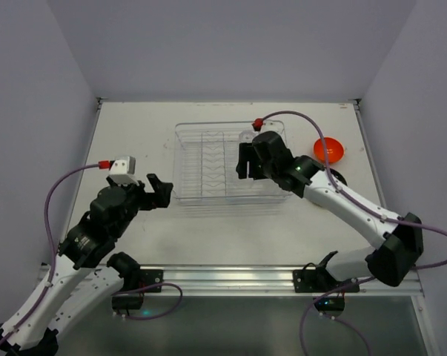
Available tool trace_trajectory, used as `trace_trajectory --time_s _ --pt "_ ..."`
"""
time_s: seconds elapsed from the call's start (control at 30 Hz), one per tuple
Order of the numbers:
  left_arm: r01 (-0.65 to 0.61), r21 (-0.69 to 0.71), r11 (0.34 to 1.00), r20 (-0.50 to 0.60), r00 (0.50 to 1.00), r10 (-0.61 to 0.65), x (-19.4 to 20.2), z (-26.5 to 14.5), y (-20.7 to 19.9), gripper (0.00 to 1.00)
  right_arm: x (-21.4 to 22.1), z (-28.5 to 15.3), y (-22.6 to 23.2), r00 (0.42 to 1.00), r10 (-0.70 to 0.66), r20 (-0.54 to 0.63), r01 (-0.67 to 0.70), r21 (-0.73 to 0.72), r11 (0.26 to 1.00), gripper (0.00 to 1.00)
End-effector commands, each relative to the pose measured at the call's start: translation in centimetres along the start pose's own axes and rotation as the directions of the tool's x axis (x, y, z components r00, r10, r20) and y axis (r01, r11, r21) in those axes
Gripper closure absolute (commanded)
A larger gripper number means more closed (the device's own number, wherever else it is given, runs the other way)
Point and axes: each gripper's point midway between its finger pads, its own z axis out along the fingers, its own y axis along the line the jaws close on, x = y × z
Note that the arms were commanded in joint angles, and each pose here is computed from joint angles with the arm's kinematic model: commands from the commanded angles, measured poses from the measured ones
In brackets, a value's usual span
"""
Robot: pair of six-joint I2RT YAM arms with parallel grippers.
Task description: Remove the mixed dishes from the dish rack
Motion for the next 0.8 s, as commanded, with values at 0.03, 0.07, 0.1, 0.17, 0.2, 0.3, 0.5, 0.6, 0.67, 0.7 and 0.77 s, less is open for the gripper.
trace_trajectory --time_s 0.03,0.07,0.1,0.17,0.2,0.3,0.5,0.6,0.67,0.7,0.77 --pt "0.08 0.539 0.838 -0.029 0.997 -0.076 -1.3 -2.0 -10.7 0.0 -5.1 -7.4 4.1 0.971 0.137 0.198 -0.067 -0.325 0.943 1.0" --pt "0.095 0.62 0.779 -0.04 0.995 -0.089 -1.3 -2.5 -12.4 0.0 -4.5 -8.0 4.4 0.969 0.147 0.197 -0.065 -0.373 0.926 1.0" --pt "0.079 0.764 0.641 -0.018 0.995 -0.102 -2.5 -4.5 -15.3 0.0 -4.7 -9.3 5.1 0.962 0.176 0.211 -0.069 -0.434 0.898 1.0" --pt "0.153 0.836 0.526 -0.095 0.986 -0.135 -1.7 -5.0 -17.1 0.0 -5.4 -12.9 6.2 0.94 0.221 0.26 -0.038 -0.565 0.824 1.0" --pt "0.117 0.888 0.444 -0.045 0.984 -0.171 -3.3 -6.1 -18.2 0.0 -5.5 -14.0 6.5 0.933 0.244 0.265 -0.038 -0.601 0.798 1.0" --pt "0.153 0.936 0.318 -0.09 0.975 -0.204 -3.2 -7.0 -19.6 0.0 -5.4 -17.2 7.1 0.916 0.28 0.288 -0.001 -0.696 0.718 1.0" --pt "0.159 0.975 0.157 -0.116 0.961 -0.25 -4.1 -9.8 -21.7 0.0 -4.8 -20.0 8.1 0.914 0.286 0.287 0.052 -0.784 0.619 1.0" --pt "0.168 0.979 0.112 -0.135 0.958 -0.253 -3.8 -10.7 -22.7 0.04 -4.5 -20.6 8.6 0.915 0.284 0.287 0.073 -0.81 0.582 1.0" --pt "0.186 0.977 0.102 -0.155 0.955 -0.255 -3.6 -10.9 -23.0 0.13 -4.3 -20.8 8.8 0.913 0.283 0.294 0.092 -0.824 0.56 1.0" --pt "0.195 0.975 0.107 -0.162 0.952 -0.258 -3.5 -10.7 -23.1 0.15 -3.9 -21.2 9.1 0.918 0.273 0.289 0.105 -0.839 0.534 1.0" --pt "0.206 0.973 0.103 -0.174 0.951 -0.256 -3.2 -10.6 -23.2 0.23 -3.8 -21.8 9.5 0.916 0.271 0.297 0.131 -0.857 0.498 1.0"
